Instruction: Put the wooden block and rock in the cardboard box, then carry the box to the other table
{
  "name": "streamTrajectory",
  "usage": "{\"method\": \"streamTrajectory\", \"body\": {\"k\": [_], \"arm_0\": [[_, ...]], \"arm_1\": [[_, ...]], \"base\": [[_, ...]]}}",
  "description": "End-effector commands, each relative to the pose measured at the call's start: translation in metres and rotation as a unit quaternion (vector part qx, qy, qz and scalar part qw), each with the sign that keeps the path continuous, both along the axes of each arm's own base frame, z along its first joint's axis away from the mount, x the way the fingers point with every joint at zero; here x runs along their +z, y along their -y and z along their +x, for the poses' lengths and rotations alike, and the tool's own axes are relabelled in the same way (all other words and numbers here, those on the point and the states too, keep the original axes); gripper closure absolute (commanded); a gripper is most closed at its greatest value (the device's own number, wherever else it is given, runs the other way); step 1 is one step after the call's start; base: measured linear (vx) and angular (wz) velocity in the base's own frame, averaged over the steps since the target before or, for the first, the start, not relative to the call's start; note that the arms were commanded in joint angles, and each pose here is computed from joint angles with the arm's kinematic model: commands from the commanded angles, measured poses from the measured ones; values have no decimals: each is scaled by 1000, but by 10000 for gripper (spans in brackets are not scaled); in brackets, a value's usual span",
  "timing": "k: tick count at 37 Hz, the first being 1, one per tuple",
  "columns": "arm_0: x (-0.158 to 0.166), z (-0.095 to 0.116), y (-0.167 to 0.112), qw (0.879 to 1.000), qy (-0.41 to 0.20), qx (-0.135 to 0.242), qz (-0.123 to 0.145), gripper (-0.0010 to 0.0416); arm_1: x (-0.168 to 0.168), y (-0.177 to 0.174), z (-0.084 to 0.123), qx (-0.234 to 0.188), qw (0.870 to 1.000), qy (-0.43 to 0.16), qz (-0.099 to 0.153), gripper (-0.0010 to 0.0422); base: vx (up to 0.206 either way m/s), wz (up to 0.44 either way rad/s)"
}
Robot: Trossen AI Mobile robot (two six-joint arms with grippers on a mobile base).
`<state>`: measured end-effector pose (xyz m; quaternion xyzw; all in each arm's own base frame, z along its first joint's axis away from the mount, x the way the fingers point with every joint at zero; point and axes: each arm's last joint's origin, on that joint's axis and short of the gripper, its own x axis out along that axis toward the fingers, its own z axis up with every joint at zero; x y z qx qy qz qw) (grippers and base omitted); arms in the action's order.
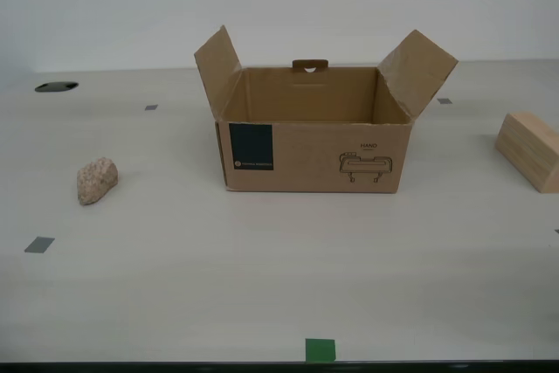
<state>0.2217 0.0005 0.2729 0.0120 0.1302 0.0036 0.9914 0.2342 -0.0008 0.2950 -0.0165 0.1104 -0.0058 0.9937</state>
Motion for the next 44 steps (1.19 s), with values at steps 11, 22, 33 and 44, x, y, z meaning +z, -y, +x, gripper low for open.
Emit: {"method": "streamTrajectory", "body": {"k": [11, 22, 33, 44], "arm_0": [[56, -10, 0, 995, -102, 0, 2, 406], [109, -31, 0, 991, -133, 0, 2, 406], [136, -51, 0, 981, -194, 0, 3, 406], [144, -54, 0, 953, -303, -1, 3, 406]], "arm_1": [[38, 0, -9, -1, 995, -98, -4, 412], [59, 0, -18, 0, 990, -138, -11, 412], [64, 4, -27, -56, 980, -187, -39, 412], [62, 5, -38, -72, 963, -253, -65, 412]], "base": [[0, 0], [0, 0], [0, 0], [0, 0]]}}
